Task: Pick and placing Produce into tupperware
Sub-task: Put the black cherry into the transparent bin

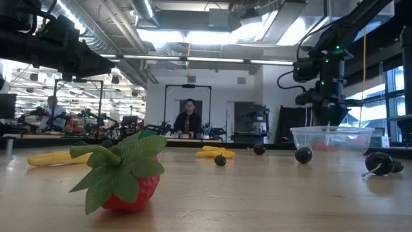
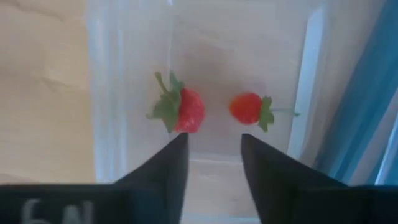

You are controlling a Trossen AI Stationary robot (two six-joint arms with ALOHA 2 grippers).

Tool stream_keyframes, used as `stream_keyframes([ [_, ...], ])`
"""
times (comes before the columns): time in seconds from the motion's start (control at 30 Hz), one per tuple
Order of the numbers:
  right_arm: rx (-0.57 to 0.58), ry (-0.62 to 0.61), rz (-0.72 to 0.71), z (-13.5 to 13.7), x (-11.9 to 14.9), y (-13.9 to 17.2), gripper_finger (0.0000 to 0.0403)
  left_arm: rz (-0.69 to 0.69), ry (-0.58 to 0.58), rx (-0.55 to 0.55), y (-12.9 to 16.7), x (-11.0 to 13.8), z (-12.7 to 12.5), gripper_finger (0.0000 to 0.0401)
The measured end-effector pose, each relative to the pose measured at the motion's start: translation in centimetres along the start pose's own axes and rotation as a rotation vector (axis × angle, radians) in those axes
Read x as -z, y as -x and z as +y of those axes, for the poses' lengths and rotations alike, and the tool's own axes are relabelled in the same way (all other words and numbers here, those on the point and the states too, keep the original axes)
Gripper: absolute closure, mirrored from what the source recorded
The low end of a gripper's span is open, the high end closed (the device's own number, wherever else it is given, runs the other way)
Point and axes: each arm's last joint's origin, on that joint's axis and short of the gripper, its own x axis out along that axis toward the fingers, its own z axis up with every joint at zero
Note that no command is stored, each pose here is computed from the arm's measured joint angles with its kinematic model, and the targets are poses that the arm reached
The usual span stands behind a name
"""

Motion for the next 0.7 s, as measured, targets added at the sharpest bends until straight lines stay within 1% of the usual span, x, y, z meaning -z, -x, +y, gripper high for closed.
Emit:
stream_keyframes([
  [0.1,-0.015,0.002,-0.044,0.3,-1.0,1.2,0.0207,0.0,0.0,0.0,0.0,0.0,0.0,0.0222],
  [0.17,-0.037,0.024,-0.084,0.7,-1.8,2.4,0.0186,0.0,0.0,0.0,0.0,0.0,0.0,0.0222],
  [0.23,-0.069,0.047,-0.125,1.4,-2.4,3.6,0.017,0.0,0.0,0.0,0.0,0.0,0.0,0.0222],
  [0.3,-0.127,0.1,-0.158,2.5,-2.9,4.8,0.0159,0.0,0.0,0.0,0.0,0.0,0.0,0.0222],
  [0.47,-0.225,0.218,-0.257,6.3,-2.8,7.0,0.0154,0.0,0.0,0.0,0.0,0.0,0.0,0.0222],
  [0.63,-0.313,0.326,-0.313,10.3,-1.1,7.8,0.0164,0.0,0.0,0.0,0.0,0.0,0.0,0.0222],
  [0.7,-0.342,0.346,-0.318,11.5,-0.4,7.7,0.0168,0.0,0.0,0.0,0.0,0.0,0.0,0.0222],
])
